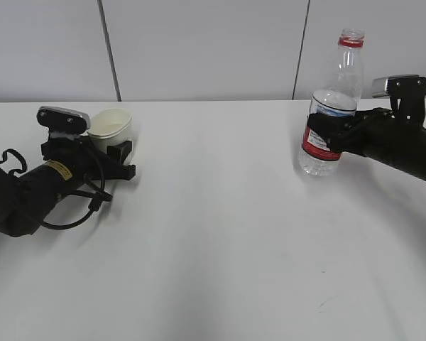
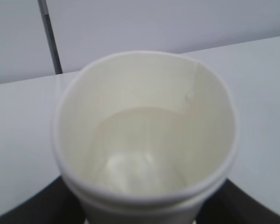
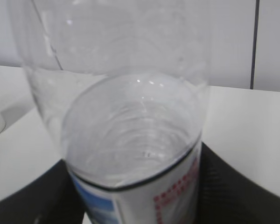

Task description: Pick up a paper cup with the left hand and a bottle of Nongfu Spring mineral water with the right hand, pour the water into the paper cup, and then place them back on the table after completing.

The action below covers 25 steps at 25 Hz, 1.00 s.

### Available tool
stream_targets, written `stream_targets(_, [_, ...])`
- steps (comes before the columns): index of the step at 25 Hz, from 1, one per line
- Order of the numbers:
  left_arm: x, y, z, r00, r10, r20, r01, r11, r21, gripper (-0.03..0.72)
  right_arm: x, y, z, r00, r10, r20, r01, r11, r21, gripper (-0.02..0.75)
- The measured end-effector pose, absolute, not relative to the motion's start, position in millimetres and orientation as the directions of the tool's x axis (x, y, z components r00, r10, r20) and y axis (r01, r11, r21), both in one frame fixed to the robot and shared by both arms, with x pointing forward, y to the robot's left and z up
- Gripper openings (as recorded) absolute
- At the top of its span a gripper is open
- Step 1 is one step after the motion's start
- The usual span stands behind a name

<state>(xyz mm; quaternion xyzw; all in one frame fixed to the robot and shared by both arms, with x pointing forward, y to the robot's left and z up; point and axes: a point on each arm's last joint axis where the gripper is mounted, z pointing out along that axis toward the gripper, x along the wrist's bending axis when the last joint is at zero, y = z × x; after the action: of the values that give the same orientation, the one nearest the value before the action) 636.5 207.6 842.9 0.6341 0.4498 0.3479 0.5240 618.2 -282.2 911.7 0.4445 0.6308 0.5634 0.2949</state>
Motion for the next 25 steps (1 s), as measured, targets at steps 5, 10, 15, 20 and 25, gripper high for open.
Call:
stream_targets(5, [636.4, 207.6, 842.5, 0.353, 0.935, -0.03, 0.207, -0.046, 0.977, 0.396, 618.2, -282.2, 911.7, -0.431, 0.893, 0.129, 0.228, -0.03, 0.973, 0.438])
stream_targets(10, [636.9, 207.6, 842.6, 0.353, 0.935, -0.03, 0.208, -0.047, 0.977, 0.396, 618.2, -282.2, 911.7, -0.431, 0.893, 0.129, 0.228, -0.03, 0.973, 0.438])
stream_targets(15, [637.1, 207.6, 842.6, 0.353, 0.935, -0.03, 0.209, -0.048, 0.977, 0.396, 618.2, -282.2, 911.7, -0.431, 0.893, 0.129, 0.228, -0.03, 0.973, 0.438])
stream_targets(20, [637.1, 207.6, 842.6, 0.353, 0.935, -0.03, 0.209, -0.048, 0.977, 0.396, 618.2, -282.4, 911.2, -0.429, 0.894, 0.128, 0.233, -0.028, 0.972, 0.438])
stream_targets(25, [637.1, 207.6, 842.6, 0.353, 0.935, -0.03, 0.209, -0.048, 0.977, 0.395, 618.5, -282.5, 908.6, -0.427, 0.895, 0.126, 0.234, -0.025, 0.972, 0.438])
